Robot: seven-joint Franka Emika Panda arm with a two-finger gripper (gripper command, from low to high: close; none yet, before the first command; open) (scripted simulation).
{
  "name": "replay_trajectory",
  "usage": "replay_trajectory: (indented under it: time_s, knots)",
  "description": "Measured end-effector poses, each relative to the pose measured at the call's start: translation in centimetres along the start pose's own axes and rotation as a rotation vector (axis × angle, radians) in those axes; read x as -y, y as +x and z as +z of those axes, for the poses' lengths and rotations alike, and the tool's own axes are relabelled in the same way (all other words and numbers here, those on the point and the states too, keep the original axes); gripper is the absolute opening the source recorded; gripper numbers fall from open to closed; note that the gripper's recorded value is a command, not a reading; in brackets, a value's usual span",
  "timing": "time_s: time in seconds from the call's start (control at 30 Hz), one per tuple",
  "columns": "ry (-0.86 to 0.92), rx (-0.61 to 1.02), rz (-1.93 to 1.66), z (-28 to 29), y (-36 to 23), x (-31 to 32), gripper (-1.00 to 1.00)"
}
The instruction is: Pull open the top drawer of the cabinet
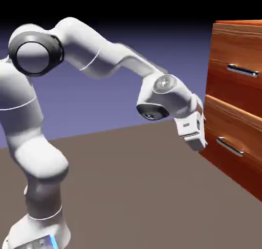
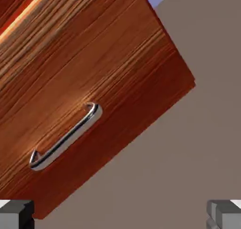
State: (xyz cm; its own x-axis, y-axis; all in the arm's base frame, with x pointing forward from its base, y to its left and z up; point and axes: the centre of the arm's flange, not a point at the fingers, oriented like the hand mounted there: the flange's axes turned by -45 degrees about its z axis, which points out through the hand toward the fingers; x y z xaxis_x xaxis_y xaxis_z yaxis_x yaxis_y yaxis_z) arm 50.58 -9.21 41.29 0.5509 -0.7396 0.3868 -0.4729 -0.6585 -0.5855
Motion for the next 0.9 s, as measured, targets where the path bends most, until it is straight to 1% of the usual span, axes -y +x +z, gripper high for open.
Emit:
replay_trajectory:
  time_s: [0.23, 0.5, 0.7, 0.9]
  knots:
    - [0.019, -0.047, 0.219, 2.8, 2.2, -0.8, 0.0]
    - [0.075, -0.143, 0.416, 5.1, 4.1, 0.0, 0.0]
    - [0.155, -0.231, 0.522, 6.1, 5.3, 2.2, 0.0]
    - [0.274, -0.317, 0.592, 6.4, 5.9, 6.1, 0.0]
